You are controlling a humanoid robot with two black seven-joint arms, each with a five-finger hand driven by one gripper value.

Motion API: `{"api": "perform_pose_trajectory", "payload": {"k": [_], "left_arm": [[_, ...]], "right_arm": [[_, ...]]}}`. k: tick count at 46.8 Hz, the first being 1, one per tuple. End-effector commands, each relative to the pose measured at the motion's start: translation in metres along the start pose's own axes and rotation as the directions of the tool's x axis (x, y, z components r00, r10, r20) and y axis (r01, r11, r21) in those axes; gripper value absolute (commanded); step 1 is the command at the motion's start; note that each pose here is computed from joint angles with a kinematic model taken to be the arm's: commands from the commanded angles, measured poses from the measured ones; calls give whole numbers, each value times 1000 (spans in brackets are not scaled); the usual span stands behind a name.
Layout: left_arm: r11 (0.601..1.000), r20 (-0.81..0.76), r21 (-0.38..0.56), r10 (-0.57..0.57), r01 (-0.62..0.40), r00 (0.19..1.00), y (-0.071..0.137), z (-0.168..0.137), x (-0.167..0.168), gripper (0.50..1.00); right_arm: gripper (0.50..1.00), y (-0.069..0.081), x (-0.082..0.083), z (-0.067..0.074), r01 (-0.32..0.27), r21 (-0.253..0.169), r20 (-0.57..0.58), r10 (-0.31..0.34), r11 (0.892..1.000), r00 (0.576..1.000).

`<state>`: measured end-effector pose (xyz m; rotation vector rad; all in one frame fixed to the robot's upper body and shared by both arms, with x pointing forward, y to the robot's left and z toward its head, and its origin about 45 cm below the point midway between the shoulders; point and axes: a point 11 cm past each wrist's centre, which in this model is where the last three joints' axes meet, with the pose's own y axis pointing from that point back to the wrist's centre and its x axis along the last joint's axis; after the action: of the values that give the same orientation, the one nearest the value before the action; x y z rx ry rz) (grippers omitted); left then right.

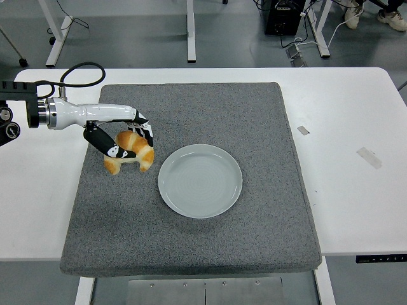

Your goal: Place the bread on the plate

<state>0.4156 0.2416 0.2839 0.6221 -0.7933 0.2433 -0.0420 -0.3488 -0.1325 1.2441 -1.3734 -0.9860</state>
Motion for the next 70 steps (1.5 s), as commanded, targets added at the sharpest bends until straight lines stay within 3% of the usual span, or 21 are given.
{"api": "perform_pose_trajectory", "payload": {"k": [1, 22, 32, 45, 70], "left_arm": [[1000, 14, -8, -1, 1, 1000, 5, 7, 9, 500], [998, 91, -57, 39, -34, 995, 23, 54, 76, 500], [997, 103, -77, 41, -33, 994, 18, 62, 81, 500], [992, 124, -123, 25, -9, 992, -6, 78, 81, 500], [974, 139, -217, -38, 68, 990, -69, 96, 36, 500]], "right_arm": [[1000, 0, 0, 0, -1, 0, 1, 1, 1000, 1000], [1000, 0, 0, 0, 0, 0, -1, 0, 1000, 1000], [1000, 0, 0, 0, -1, 0, 1, 1, 1000, 1000], [1000, 0, 0, 0, -1, 0, 1, 1, 1000, 1000], [1000, 0, 0, 0, 0, 0, -1, 0, 1000, 1000]]}}
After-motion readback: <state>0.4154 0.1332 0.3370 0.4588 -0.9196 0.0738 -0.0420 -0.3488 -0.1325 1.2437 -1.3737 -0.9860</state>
